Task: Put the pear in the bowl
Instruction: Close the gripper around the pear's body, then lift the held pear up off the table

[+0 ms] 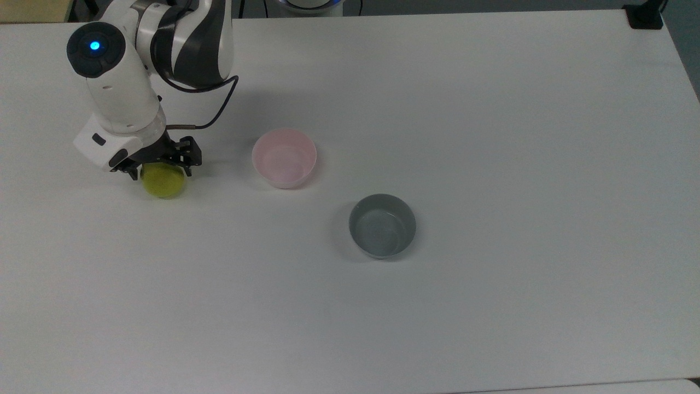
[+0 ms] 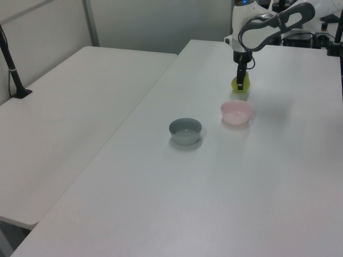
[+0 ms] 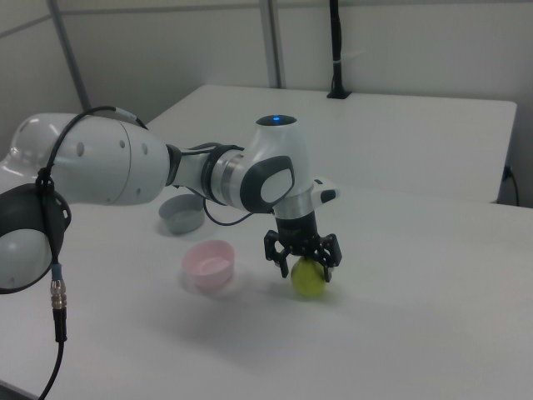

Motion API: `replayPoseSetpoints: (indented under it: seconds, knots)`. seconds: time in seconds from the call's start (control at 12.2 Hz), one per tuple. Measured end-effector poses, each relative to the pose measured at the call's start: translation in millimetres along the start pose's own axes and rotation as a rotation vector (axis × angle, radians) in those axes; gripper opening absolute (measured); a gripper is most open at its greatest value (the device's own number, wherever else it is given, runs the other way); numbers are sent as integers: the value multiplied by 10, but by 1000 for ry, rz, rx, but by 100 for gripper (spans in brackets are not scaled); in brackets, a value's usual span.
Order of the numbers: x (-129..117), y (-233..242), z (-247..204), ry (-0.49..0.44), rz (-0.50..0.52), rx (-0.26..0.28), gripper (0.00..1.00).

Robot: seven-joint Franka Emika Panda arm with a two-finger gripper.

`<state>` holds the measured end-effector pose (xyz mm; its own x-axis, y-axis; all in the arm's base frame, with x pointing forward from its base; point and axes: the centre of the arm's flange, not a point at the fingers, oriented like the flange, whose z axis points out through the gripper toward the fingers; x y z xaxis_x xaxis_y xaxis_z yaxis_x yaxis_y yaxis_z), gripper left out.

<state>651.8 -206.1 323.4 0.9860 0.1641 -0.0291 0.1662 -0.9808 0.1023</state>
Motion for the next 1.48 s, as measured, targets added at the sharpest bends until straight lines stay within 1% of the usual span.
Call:
replayPoseSetpoints:
  seconds: [0.08,0.25,0.41,0.74,0.82,0.9,1.23,1.48]
  knots:
    - [1,4,-1,-2,-6,-9,100]
    - [-1,7,1,-6,-12,-17,92]
    - [3,5,-9,-5,-15,-20,80]
    - [3,7,-57,-6,-15,-21,80]
    - [-9,6,-167,-11,-14,-22,80]
    - [-28,9,-378,-9,-11,-28,80]
    - [-145,56,-1373,-8,13,-50,80]
    - [-130,44,-1736,5,35,-23,80]
